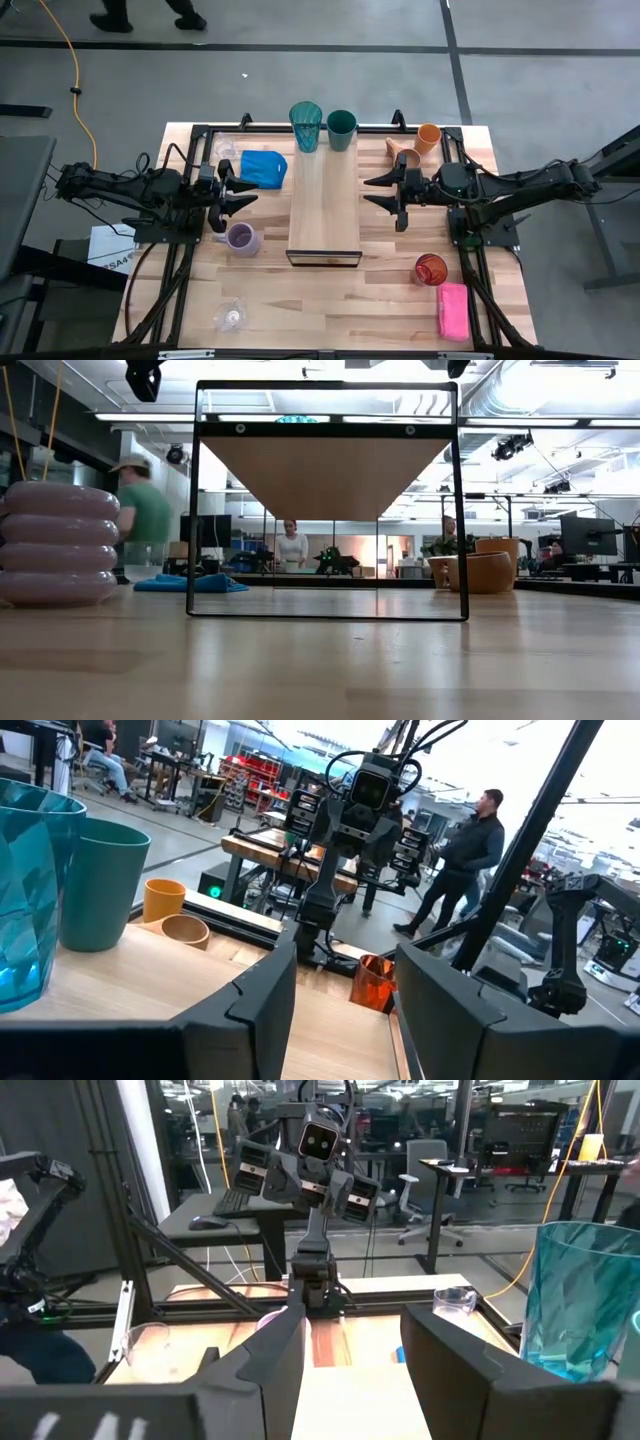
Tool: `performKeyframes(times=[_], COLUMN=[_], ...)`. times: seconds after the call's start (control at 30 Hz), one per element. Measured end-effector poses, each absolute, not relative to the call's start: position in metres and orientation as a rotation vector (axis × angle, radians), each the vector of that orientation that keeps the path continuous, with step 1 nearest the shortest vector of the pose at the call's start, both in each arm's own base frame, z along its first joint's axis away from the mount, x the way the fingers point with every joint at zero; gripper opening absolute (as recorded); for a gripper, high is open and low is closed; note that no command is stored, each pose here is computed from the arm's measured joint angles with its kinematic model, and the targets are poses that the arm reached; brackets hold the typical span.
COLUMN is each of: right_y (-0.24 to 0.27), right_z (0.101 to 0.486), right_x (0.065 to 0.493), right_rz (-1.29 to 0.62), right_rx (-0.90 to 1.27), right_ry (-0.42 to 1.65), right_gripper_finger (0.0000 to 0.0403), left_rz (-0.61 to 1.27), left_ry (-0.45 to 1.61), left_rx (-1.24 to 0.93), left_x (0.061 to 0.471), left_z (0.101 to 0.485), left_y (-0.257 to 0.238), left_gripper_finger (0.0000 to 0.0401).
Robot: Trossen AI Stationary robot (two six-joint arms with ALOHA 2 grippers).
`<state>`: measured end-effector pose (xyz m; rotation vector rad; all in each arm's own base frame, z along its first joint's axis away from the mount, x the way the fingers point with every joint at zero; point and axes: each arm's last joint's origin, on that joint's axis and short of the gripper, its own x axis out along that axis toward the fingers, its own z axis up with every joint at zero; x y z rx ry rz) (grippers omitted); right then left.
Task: Stack small to large cups/mugs on shelf
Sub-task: Put the orange cup on the shelf
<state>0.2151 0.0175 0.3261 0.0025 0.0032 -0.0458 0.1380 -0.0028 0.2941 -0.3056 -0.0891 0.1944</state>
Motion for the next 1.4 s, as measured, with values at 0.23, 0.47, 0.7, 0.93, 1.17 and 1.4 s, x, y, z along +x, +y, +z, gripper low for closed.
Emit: performKeyframes(times=[0.23, 0.47, 0.7, 0.93, 1.17, 1.4], right_y=[0.018, 0.018, 0.018, 0.018, 0.020, 0.048], right_z=[0.329, 0.330, 0.330, 0.330, 0.332, 0.352], right_x=[0.215, 0.215, 0.215, 0.215, 0.214, 0.199], right_rz=[-0.046, -0.046, -0.045, -0.045, -0.037, 0.063], right_rx=[0.007, 0.006, 0.041, 0.058, 0.086, 0.071], right_ry=[-0.030, -0.034, -0.035, -0.035, 0.063, 0.514], right_gripper_finger=[0.0158, 0.0158, 0.0158, 0.0158, 0.0158, 0.0158], left_rz=[0.194, 0.194, 0.194, 0.194, 0.194, 0.209], left_ry=[-0.089, -0.089, -0.087, -0.097, -0.097, -0.099], left_rx=[-0.305, -0.302, -0.288, -0.267, -0.267, -0.270], left_x=[0.138, 0.138, 0.138, 0.138, 0.138, 0.138], left_z=[0.294, 0.294, 0.294, 0.295, 0.295, 0.295], left_y=[-0.003, -0.003, -0.003, -0.003, -0.003, -0.002], left_gripper_finger=[0.0161, 0.0161, 0.0161, 0.0161, 0.0161, 0.0161])
